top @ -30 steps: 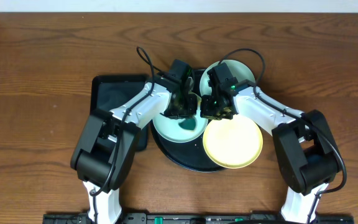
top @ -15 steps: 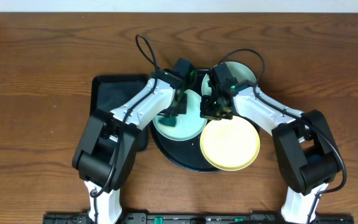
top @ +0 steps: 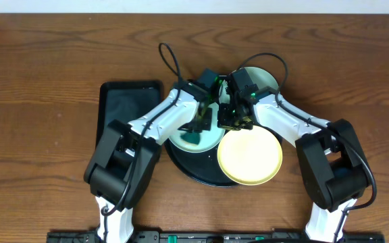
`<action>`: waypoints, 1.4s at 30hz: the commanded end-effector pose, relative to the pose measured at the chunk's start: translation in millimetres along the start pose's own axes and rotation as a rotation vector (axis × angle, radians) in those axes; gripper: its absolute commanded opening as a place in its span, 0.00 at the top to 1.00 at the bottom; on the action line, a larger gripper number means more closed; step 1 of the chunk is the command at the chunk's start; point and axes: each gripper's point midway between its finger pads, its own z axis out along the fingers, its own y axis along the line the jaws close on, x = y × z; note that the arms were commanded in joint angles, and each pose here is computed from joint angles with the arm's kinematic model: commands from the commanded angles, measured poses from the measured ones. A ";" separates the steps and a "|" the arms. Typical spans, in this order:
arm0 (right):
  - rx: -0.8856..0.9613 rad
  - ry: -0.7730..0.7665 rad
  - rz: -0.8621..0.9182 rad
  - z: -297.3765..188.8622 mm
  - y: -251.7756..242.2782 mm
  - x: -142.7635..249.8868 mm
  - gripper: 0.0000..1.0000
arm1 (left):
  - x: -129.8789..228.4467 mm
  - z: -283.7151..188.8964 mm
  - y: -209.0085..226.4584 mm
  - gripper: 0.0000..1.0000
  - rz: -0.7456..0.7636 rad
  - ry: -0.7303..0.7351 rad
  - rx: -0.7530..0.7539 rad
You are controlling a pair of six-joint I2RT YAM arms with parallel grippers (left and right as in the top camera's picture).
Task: Clean dirty plates on tray and stack at the side
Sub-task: 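Scrub the left mint plate with the sponge while right gripper holds plate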
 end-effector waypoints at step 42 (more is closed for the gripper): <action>0.066 0.049 0.013 15.2 -20.7 15.5 0.99 | -62.6 2.0 45.6 0.92 -0.168 -0.228 -0.106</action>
